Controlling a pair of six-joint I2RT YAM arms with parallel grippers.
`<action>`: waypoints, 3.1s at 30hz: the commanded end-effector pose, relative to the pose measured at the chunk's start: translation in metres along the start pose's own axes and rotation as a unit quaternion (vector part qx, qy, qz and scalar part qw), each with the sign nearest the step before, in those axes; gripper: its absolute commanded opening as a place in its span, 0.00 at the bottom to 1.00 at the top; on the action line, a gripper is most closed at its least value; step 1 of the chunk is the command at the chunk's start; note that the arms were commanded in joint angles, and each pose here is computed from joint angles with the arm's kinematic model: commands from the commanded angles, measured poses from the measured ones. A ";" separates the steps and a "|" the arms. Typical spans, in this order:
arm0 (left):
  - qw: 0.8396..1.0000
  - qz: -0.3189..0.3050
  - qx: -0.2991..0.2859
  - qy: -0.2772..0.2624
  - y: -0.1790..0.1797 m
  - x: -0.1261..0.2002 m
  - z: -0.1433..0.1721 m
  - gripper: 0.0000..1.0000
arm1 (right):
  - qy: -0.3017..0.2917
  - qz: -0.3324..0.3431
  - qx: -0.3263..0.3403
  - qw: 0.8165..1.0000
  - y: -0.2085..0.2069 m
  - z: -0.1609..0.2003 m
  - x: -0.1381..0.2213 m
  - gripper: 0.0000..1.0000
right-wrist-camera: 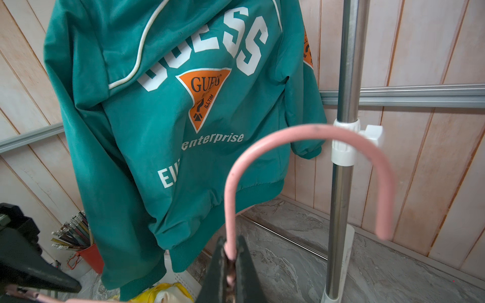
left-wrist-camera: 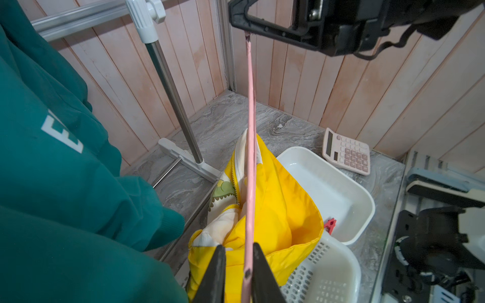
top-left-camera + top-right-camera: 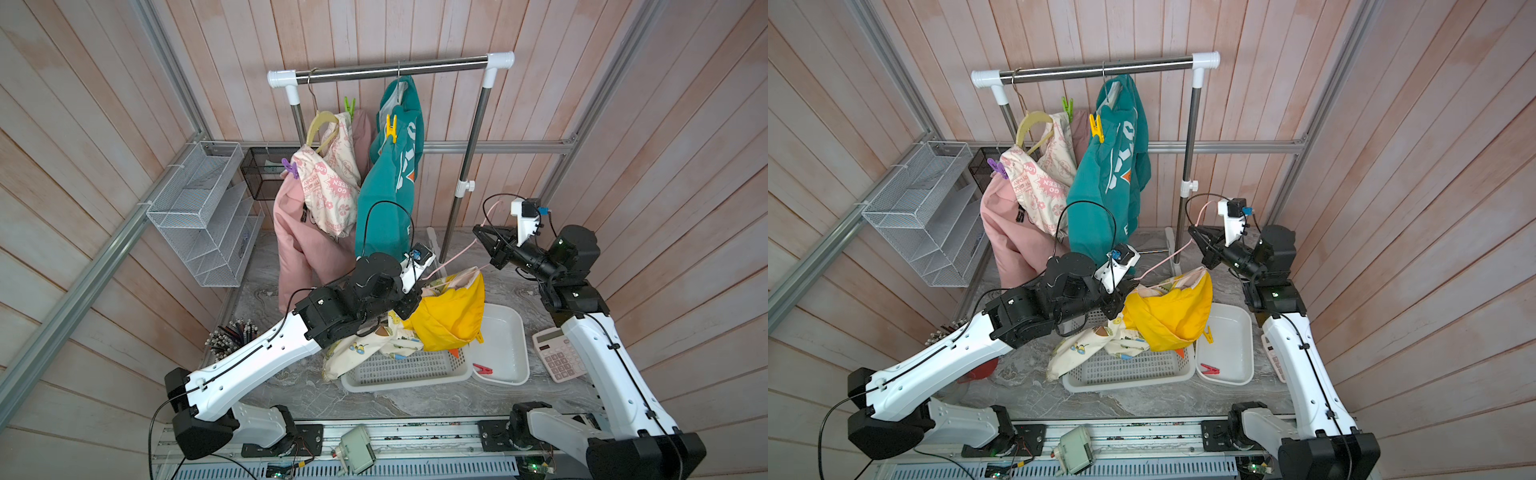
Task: Remove the clothespins securing jackets to the hanger
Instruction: Remove the jacket from the hanger, then place the hanger on the clothesline.
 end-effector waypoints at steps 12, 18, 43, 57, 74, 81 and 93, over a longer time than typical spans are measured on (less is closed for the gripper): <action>0.999 -0.007 0.008 -0.031 0.005 0.010 -0.016 0.00 | -0.009 0.020 0.023 0.999 0.000 -0.011 0.000 0.25; 0.998 -0.037 0.027 -0.050 0.013 0.023 -0.023 0.00 | -0.042 0.024 0.041 0.998 0.007 -0.024 0.012 0.65; 0.960 -0.222 -0.001 -0.173 0.007 0.092 -0.095 0.00 | -0.093 0.235 -0.040 0.967 -0.075 0.003 0.071 0.70; 0.932 -0.317 -0.001 -0.177 0.013 0.083 -0.136 0.00 | -0.087 0.233 -0.038 0.968 -0.076 0.008 0.070 0.70; 0.940 -0.288 0.027 -0.181 0.042 0.023 -0.168 0.00 | -0.054 0.241 -0.060 0.967 -0.086 0.037 0.067 0.69; 0.945 -0.273 0.051 -0.173 0.059 -0.001 -0.168 0.00 | -0.039 0.250 -0.080 0.964 -0.095 0.060 0.068 0.70; 0.945 -0.268 0.070 -0.173 0.075 -0.027 -0.164 0.00 | -0.022 0.247 -0.101 0.964 -0.099 0.081 0.069 0.70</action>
Point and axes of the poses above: each gripper's point midway between its finger pads, its own x axis back along the fingers, its own y axis along the line the jaws close on, z = x × y, the point moved 6 cm from there along x, back along the fingers, and after that the axes turned 2 degrees about -x, right-handed, at the moved point
